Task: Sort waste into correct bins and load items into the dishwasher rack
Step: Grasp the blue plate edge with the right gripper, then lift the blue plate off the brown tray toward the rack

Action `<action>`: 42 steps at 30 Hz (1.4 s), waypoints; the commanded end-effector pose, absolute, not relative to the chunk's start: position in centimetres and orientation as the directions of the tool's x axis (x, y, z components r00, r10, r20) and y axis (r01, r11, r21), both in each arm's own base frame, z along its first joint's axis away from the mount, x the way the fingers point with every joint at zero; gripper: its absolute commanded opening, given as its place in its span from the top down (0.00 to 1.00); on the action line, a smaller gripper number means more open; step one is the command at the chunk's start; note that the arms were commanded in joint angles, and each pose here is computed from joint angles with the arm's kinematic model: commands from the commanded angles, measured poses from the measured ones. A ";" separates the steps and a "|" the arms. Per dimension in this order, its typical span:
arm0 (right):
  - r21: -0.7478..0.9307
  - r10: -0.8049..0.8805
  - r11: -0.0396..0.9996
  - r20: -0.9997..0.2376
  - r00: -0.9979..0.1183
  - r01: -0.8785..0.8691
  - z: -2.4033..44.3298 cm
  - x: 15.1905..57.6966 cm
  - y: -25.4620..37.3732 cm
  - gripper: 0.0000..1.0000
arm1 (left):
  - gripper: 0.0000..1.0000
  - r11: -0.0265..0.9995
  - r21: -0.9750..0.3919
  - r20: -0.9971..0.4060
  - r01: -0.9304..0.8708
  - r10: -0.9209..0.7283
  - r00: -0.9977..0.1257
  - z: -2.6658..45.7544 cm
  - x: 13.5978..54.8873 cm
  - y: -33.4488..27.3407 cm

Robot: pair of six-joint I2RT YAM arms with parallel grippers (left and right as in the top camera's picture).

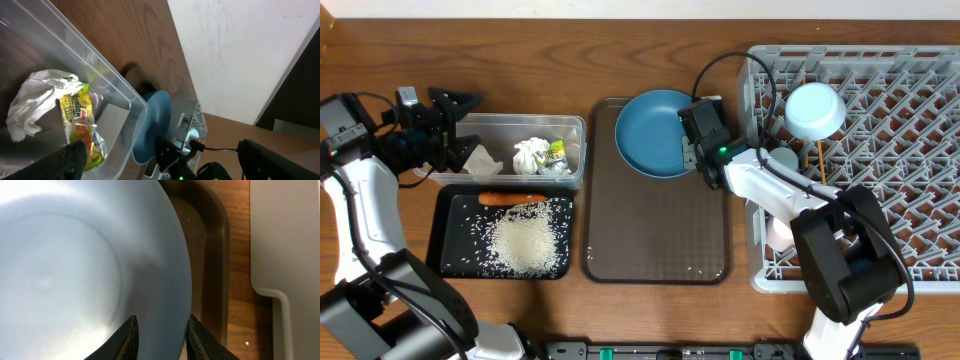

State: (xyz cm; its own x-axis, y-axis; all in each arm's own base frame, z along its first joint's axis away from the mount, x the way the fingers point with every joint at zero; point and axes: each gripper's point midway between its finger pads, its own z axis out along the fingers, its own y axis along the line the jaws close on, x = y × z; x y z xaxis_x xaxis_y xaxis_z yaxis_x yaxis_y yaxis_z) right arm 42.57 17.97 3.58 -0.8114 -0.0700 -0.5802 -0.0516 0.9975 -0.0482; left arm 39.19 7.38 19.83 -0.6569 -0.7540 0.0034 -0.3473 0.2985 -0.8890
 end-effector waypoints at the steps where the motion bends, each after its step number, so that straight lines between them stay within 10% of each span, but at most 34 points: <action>1: -0.041 -0.040 0.999 -0.590 -0.806 -0.020 3.5 43.1 17.3 0.73 | 0.02 0.315 -0.895 -0.027 -0.315 -0.745 -0.667 20.5 38.9 7.2; 19: -0.050 -0.046 0.999 -0.576 -0.816 -0.021 3.2 42.7 17.1 1.00 | 0.02 0.315 -0.895 -0.027 -0.315 -0.745 -0.667 20.5 38.9 7.2; 42: 0.023 -0.065 0.992 -0.761 -0.645 -0.127 17.1 42.3 17.3 0.99 | 0.02 0.315 -0.895 -0.027 -0.315 -0.745 -0.667 20.5 38.9 7.2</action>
